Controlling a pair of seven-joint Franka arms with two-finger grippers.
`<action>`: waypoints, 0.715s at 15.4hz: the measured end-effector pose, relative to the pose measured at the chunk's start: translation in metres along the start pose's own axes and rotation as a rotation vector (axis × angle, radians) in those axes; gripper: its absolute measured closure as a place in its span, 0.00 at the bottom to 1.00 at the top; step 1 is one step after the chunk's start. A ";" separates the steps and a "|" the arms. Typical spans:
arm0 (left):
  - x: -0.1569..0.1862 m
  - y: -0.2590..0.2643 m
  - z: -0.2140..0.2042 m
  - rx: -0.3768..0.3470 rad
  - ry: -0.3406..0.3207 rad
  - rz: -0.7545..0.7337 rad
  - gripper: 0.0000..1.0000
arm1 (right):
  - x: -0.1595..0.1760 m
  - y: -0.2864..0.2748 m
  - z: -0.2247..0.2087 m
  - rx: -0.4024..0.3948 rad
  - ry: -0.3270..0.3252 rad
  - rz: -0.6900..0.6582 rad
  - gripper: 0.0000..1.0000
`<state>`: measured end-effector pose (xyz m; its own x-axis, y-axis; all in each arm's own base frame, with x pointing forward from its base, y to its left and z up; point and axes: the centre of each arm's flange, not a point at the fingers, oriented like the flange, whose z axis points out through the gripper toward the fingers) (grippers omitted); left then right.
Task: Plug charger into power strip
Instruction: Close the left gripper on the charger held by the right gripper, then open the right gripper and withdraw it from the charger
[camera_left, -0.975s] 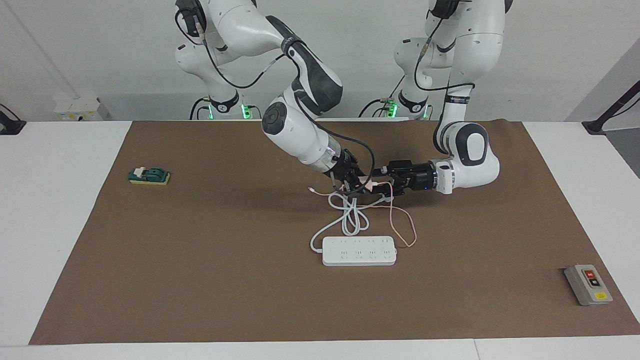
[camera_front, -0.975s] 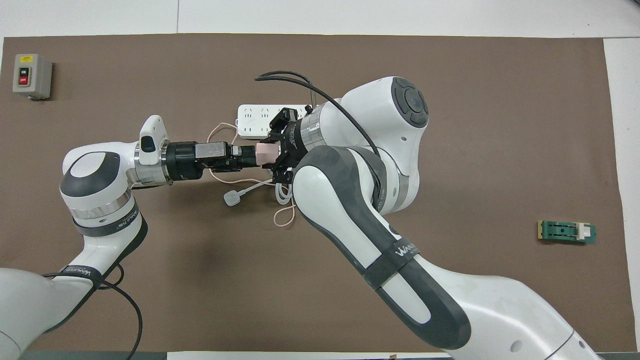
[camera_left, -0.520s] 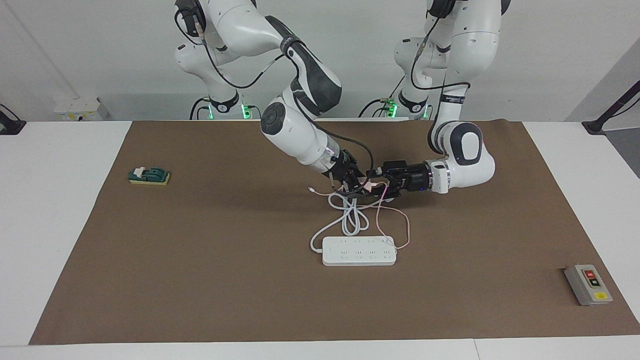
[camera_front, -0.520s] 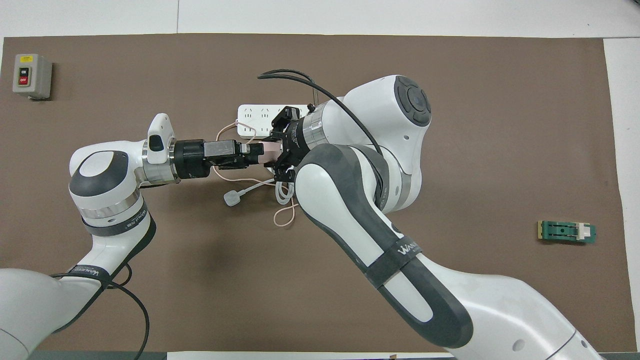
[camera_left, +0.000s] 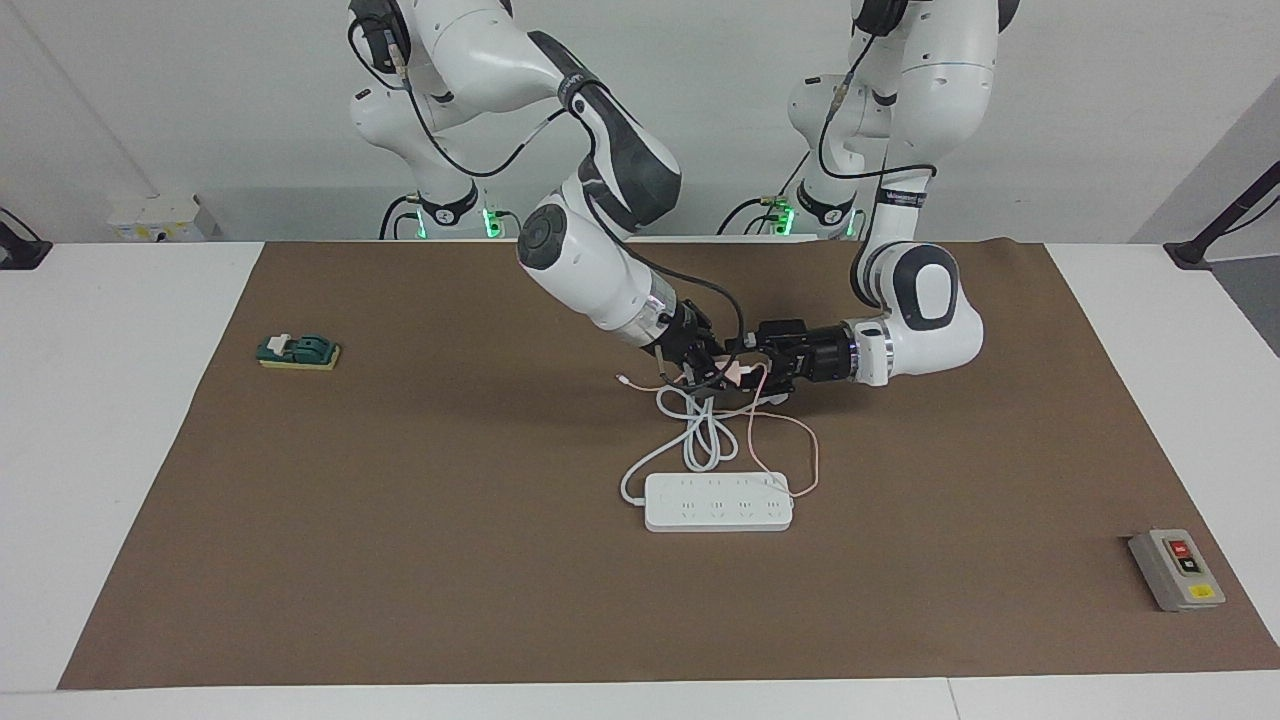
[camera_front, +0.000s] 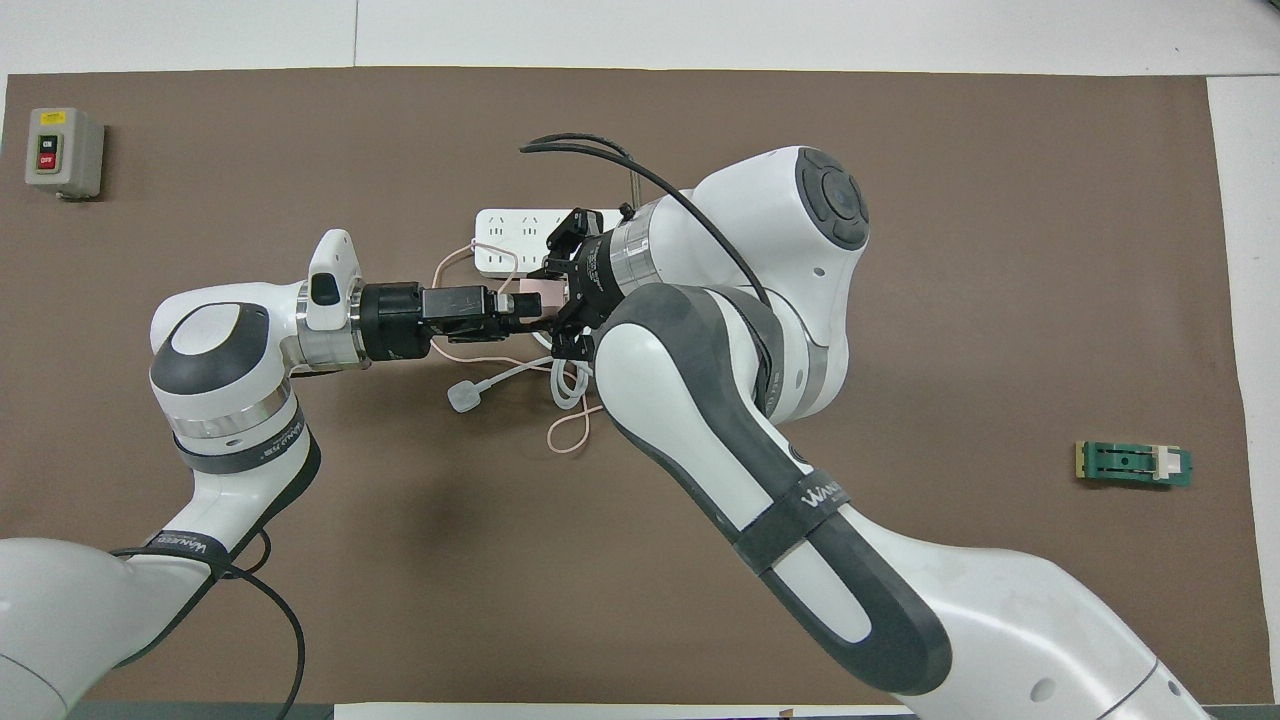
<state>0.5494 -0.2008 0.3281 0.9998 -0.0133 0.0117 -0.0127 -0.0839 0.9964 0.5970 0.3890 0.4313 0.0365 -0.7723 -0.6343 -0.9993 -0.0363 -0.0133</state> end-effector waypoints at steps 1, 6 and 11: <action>0.000 0.000 0.000 0.000 0.000 0.000 0.15 | 0.000 0.000 0.000 0.000 0.000 0.000 0.50; 0.000 0.000 0.000 0.000 0.000 0.002 0.38 | -0.001 0.001 0.001 -0.001 0.000 -0.001 0.50; 0.001 0.001 -0.002 0.000 0.002 0.008 0.70 | 0.000 0.001 0.002 -0.004 0.001 0.001 0.50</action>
<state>0.5499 -0.1993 0.3289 0.9997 -0.0115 0.0200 -0.0209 -0.0838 0.9963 0.5964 0.3899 0.4295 0.0356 -0.7729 -0.6335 -0.9992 -0.0379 -0.0100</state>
